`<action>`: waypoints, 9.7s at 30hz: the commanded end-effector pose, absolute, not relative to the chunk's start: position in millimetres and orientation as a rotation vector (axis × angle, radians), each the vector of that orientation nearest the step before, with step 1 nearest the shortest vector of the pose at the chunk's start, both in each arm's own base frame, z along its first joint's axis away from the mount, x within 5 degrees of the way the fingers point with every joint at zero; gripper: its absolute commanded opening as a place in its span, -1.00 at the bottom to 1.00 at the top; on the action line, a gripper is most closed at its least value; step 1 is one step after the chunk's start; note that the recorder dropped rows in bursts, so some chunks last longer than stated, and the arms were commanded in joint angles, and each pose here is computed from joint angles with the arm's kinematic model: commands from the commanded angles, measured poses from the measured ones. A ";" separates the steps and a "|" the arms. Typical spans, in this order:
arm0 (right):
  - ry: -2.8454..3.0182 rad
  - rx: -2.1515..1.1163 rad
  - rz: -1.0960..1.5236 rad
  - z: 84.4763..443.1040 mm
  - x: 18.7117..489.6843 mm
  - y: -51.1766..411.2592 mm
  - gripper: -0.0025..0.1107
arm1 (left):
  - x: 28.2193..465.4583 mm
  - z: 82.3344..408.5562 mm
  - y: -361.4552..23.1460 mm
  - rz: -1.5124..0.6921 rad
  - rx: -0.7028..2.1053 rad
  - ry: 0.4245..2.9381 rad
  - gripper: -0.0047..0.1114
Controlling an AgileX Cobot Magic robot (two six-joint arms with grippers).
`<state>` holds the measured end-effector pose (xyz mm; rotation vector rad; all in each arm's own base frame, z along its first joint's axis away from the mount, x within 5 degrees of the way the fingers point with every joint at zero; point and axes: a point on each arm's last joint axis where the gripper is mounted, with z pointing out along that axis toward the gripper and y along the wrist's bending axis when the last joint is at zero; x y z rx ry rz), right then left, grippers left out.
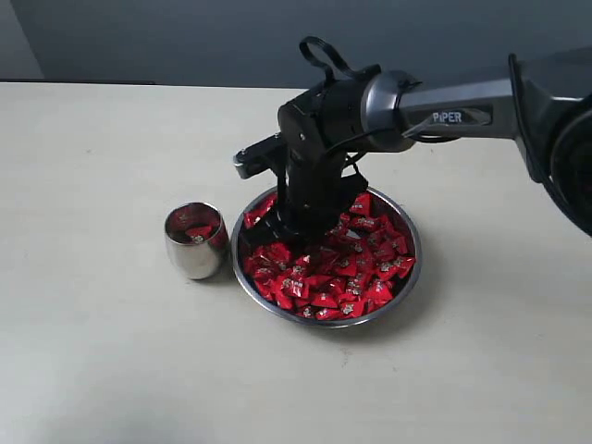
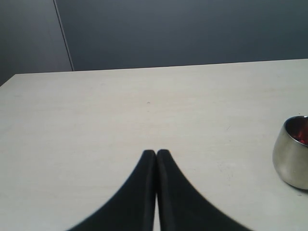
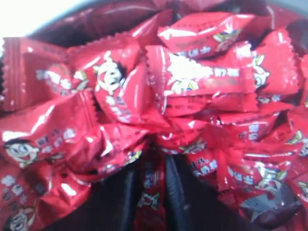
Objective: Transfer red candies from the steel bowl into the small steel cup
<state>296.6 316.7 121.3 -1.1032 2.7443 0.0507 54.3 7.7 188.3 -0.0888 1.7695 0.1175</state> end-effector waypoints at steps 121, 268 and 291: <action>2.345 -1.128 0.399 209.6 268.3 243.9 -0.97 | 54.2 187.5 7.6 0.114 -0.092 1.767 -0.91; 2.058 -1.500 0.545 183.1 256.4 368.6 -0.97 | 54.2 187.5 7.6 0.114 -0.092 1.767 -0.91; 2.054 -1.511 0.542 184.4 255.8 368.0 -0.25 | 54.2 187.5 7.6 0.114 -0.092 1.767 -0.91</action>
